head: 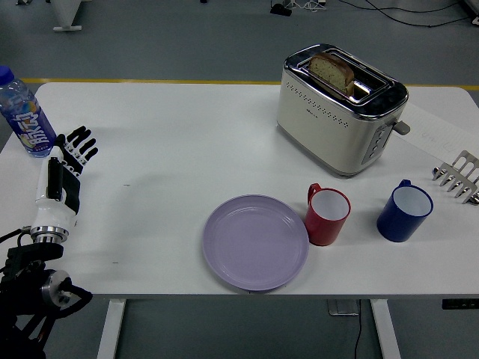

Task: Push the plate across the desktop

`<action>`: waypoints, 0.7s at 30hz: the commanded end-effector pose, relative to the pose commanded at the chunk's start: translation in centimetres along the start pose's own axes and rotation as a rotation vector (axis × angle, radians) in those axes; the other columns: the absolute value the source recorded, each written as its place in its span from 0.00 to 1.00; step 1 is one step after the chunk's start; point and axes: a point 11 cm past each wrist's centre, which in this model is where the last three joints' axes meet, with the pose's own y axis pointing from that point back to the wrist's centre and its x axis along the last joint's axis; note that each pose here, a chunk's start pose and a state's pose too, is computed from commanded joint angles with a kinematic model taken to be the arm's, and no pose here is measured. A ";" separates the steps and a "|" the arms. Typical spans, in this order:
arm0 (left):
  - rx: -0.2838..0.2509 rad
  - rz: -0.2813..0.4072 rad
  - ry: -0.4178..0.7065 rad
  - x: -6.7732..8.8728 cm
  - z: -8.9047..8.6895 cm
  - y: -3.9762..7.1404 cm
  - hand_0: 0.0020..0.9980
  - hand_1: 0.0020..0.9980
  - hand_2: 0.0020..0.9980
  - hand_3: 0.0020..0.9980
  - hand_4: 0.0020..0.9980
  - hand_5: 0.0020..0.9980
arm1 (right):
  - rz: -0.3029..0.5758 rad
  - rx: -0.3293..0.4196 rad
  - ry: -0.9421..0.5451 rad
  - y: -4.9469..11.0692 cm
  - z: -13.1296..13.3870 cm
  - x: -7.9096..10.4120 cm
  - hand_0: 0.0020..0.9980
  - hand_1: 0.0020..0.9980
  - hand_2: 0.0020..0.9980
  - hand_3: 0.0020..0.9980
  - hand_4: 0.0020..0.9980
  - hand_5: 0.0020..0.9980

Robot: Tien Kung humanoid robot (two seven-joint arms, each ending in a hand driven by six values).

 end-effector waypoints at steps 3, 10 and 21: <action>0.002 -0.011 -0.023 2.0 1.5 -0.3 0.71 0.74 0.77 0.70 0.49 1.00 | 0.000 -0.001 -0.002 0.0 0.0 0.0 0.64 0.61 0.67 0.77 0.51 0.56; 0.067 -0.049 -0.027 4.6 2.8 -0.5 0.71 0.74 0.76 0.70 0.49 1.00 | 0.001 -0.002 -0.002 0.0 0.1 0.0 0.64 0.61 0.67 0.77 0.51 0.56; 0.106 -0.077 -0.030 6.1 3.4 -0.1 0.70 0.74 0.75 0.70 0.50 1.00 | -0.001 -0.005 -0.004 0.0 0.1 -0.1 0.64 0.61 0.67 0.77 0.51 0.56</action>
